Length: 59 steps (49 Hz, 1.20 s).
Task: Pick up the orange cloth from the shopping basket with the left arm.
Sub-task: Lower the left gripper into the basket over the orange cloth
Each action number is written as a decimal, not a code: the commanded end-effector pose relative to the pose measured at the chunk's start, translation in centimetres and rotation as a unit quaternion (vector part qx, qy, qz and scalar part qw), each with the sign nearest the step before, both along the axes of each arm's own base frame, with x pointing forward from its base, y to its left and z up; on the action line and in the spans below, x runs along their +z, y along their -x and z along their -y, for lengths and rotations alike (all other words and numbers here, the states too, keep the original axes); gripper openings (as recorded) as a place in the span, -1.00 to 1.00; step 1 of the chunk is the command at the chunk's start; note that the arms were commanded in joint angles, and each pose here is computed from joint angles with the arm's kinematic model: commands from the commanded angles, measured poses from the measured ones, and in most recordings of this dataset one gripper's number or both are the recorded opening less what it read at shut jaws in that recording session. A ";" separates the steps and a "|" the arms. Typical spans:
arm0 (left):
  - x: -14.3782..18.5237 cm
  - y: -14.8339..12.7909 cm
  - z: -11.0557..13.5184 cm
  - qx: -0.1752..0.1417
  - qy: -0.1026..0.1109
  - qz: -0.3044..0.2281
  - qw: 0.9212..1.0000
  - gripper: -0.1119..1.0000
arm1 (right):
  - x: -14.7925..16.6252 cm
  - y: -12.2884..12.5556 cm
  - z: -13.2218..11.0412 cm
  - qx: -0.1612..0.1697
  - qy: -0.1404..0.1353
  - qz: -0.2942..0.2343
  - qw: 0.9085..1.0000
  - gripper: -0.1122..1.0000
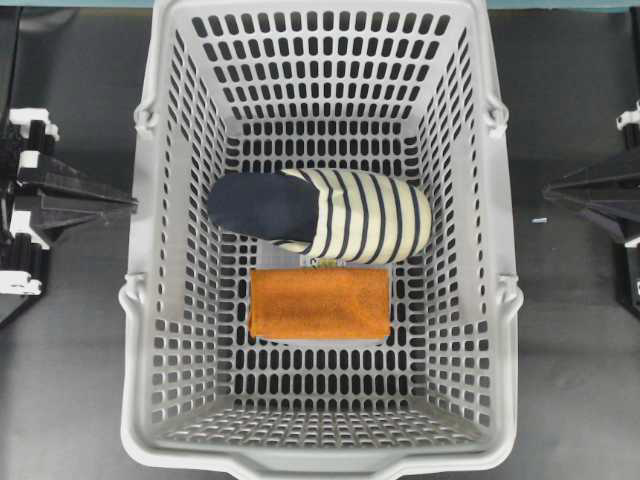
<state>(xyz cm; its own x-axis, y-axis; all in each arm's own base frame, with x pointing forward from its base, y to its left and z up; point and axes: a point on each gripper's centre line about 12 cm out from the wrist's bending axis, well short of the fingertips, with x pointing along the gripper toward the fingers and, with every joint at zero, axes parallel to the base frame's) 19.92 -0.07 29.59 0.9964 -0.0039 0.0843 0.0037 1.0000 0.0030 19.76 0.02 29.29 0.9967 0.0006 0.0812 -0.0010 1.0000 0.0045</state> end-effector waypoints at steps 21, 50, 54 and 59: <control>8.4 -5.1 0.5 -0.004 0.008 -0.187 0.982 -0.80 | 0.1 -0.3 0.0 0.002 -0.036 -0.001 0.999 -0.80; 4.7 -22.2 4.2 -0.023 -0.017 -0.472 0.881 -0.80 | 0.3 -0.2 0.0 0.002 -0.036 0.004 0.999 -0.80; 3.8 -23.5 4.3 -0.022 -0.017 -0.491 0.871 -0.79 | 0.3 -0.1 0.0 0.002 -0.037 0.005 0.999 -0.80; 2.2 -24.5 4.5 -0.020 -0.018 -0.514 0.857 -0.69 | 0.3 -0.1 0.0 0.002 -0.036 0.005 0.999 -0.80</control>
<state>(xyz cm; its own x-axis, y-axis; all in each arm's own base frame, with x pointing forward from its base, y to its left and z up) 43.79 -4.31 31.35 0.5395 -0.0238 -0.8417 0.0558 0.9984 0.0075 19.75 0.03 29.23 0.9968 -0.0007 0.0796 -0.0050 0.9974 0.0715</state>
